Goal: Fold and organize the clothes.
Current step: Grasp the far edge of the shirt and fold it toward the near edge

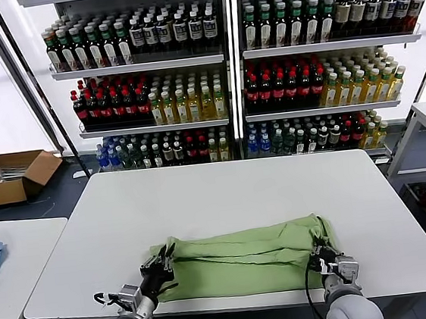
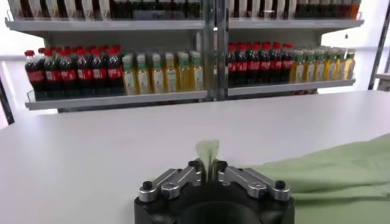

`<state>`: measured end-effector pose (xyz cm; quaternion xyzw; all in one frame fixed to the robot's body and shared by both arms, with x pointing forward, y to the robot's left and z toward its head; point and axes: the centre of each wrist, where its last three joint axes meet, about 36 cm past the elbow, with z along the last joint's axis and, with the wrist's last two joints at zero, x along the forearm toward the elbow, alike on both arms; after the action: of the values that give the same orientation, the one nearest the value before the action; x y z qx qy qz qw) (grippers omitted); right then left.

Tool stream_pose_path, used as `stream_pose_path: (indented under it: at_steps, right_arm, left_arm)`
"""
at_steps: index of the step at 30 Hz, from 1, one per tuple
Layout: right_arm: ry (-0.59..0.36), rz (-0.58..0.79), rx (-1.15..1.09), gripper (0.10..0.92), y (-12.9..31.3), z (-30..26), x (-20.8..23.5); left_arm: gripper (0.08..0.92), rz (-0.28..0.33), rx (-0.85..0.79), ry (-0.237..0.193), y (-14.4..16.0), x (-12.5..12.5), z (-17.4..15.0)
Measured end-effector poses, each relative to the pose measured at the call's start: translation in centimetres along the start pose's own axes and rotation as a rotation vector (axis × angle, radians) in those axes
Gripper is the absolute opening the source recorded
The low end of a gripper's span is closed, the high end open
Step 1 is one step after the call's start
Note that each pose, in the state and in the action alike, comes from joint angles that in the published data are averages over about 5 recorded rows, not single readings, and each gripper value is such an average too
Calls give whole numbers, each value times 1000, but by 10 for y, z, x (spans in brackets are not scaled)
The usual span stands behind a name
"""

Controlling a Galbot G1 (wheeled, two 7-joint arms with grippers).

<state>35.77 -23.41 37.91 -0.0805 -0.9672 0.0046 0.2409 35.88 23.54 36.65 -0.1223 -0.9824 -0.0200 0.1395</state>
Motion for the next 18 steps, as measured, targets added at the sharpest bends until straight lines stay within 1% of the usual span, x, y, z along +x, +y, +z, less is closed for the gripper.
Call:
stream_pose_path:
  at_steps: [4, 10, 13, 18]
  right_arm:
    - [5, 11, 8, 395, -2, 4, 1]
    - [-4, -1, -7, 569, -7, 0, 15]
    - [-23, -14, -26, 647, -10, -9, 25]
    - [-79, -44, -54, 777, -11, -28, 43]
  left_arm:
    - [366, -10, -1, -12, -2, 1, -5]
    - [539, -35, 4, -12, -4, 6, -9]
    - [625, -51, 9, -3, -6, 10, -10]
    - [761, -78, 24, 25, -9, 13, -6]
